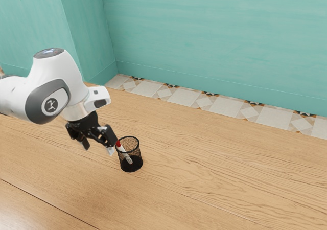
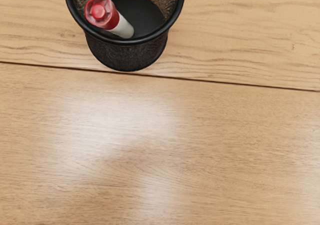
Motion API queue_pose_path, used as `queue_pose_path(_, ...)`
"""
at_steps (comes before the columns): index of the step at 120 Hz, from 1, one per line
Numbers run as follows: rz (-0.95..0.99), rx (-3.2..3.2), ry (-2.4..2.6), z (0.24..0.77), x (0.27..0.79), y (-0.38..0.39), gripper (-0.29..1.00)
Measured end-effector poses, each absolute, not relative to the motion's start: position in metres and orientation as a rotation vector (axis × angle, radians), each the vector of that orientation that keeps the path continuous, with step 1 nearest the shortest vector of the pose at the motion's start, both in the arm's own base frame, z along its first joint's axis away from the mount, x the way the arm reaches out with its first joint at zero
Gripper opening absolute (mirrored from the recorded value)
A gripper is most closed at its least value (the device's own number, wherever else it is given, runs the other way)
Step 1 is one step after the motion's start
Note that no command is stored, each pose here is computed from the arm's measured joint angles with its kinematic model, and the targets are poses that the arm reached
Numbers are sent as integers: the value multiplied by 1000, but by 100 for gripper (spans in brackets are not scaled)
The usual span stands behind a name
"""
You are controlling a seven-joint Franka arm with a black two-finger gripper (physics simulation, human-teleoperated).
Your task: Take the marker out of the pen holder and place it to the left of the pen holder.
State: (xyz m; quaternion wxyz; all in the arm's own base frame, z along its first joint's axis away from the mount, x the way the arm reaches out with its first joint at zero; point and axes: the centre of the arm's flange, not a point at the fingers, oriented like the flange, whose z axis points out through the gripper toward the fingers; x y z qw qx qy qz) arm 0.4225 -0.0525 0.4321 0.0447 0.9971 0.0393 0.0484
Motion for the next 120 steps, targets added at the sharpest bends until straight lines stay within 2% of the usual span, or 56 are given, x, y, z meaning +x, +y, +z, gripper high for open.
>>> queue_pose_path(23, 130, 3028, 150, 408, 452, -52, 70)
queue_pose_path(44, 181, 3030, 189, 412, 472, -29, 70)
queue_pose_path(120, 84, 3050, 128, 373, 535, -21, 70)
